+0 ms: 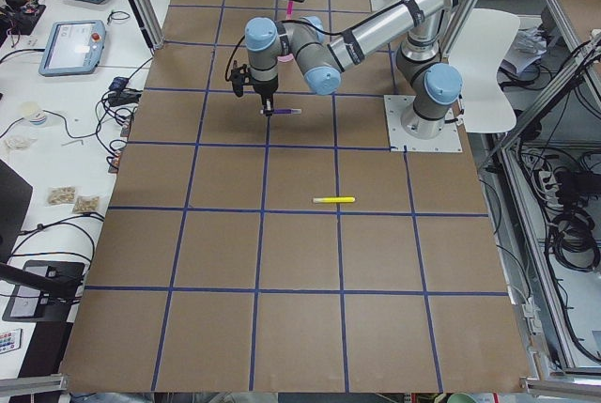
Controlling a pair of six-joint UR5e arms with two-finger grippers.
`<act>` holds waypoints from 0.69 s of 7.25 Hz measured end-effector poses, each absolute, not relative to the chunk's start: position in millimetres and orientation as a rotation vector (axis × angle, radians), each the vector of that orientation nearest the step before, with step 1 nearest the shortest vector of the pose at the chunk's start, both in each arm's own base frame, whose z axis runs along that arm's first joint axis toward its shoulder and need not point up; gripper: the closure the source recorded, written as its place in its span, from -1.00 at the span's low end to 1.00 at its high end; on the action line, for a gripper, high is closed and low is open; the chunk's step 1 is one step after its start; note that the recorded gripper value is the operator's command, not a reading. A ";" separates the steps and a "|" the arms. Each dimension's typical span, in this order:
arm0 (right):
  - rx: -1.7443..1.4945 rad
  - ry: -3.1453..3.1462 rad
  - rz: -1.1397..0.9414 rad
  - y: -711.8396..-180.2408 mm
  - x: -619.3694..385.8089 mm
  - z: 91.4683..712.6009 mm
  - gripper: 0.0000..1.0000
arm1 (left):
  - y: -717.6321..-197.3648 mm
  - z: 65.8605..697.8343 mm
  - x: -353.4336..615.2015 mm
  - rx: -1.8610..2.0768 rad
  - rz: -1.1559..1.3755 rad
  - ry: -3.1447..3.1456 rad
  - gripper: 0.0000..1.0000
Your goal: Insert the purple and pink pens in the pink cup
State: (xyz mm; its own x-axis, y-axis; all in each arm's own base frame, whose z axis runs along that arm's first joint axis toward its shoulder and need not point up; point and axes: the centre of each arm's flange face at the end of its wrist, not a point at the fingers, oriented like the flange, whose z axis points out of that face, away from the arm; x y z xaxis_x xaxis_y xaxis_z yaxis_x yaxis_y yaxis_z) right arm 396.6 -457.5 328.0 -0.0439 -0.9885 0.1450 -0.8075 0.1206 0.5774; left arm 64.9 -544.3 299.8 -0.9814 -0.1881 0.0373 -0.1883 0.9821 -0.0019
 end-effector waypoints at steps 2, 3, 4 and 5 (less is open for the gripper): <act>1.724 -1.881 -0.491 -444.9 429.2 308.3 1.00 | -544.3 300.4 63.5 0.289 0.012 -3.084 1.00; 1.720 -1.875 -0.500 -442.0 436.3 300.0 1.00 | -544.5 300.2 62.5 0.286 0.011 -3.083 1.00; 1.719 -1.872 -0.505 -441.1 438.9 295.5 0.85 | -544.9 300.7 57.6 0.272 0.012 -3.086 1.00; 1.719 -1.870 -0.511 -441.2 440.1 291.9 0.70 | -545.7 302.7 48.2 0.246 0.016 -3.094 1.00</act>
State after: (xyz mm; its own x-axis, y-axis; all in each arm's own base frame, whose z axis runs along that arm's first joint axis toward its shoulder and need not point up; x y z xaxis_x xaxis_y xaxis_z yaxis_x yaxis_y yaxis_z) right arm 440.1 -441.2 291.9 -0.0366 -0.9901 0.1356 -0.7837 0.1126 0.6108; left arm 48.2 -545.7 302.7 -0.9867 -0.1579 0.0384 -0.1583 0.9874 -0.0071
